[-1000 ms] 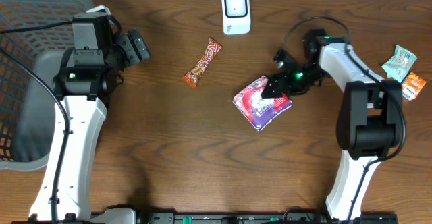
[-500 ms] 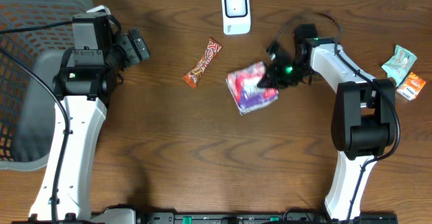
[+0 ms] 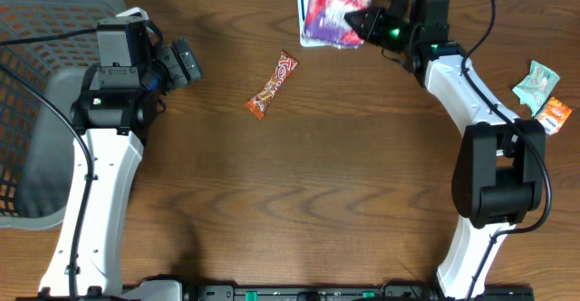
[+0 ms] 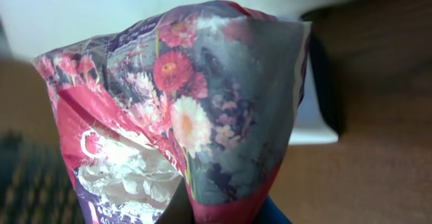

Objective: Scan the item barcode
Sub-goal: 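Hold the red-purple bag under the scanner window with the right gripper, then carry the bag to the right edge and release it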

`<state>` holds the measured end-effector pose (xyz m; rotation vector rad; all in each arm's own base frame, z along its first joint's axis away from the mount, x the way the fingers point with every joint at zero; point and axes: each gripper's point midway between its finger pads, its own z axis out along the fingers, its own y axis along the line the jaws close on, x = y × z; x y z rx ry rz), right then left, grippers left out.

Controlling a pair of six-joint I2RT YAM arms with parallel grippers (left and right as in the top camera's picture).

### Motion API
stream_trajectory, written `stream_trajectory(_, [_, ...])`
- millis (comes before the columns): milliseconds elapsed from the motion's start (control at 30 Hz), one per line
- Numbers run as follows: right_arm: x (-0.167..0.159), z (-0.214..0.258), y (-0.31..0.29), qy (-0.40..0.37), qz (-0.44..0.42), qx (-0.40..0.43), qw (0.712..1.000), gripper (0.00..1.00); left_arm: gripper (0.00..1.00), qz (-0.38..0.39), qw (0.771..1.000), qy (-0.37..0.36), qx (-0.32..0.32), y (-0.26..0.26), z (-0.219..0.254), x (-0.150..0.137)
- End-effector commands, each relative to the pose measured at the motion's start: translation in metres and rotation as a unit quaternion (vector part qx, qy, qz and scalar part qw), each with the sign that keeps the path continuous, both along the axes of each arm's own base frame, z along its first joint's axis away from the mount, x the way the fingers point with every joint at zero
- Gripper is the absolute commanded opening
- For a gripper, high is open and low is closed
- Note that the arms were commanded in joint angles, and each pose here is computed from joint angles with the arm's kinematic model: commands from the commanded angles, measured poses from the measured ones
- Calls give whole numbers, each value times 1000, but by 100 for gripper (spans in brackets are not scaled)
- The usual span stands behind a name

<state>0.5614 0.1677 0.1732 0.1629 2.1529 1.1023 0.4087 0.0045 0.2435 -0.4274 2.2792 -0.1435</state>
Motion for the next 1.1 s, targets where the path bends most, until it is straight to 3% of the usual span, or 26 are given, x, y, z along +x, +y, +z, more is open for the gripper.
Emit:
stream_trajectory(0, [20, 22, -7, 8, -106, 34, 994, 2, 98, 3, 1000, -4, 1, 1, 3, 2])
stream_trajectory(300, [35, 28, -1, -32, -225, 5, 974, 1, 98, 3, 1000, -4, 1, 1, 3, 2])
stream_trajectory(667, [30, 9, -7, -46, -244, -120, 961, 1, 98, 3, 1000, -4, 1, 1, 3, 2])
stream_trajectory(833, [41, 23, -47, -32, -275, -128, 952, 1, 98, 3, 1000, -4, 1, 1, 3, 2])
stream_trajectory(1067, [36, 42, -168, 29, -350, -170, 921, 1, 98, 3, 1000, -4, 1, 1, 3, 2])
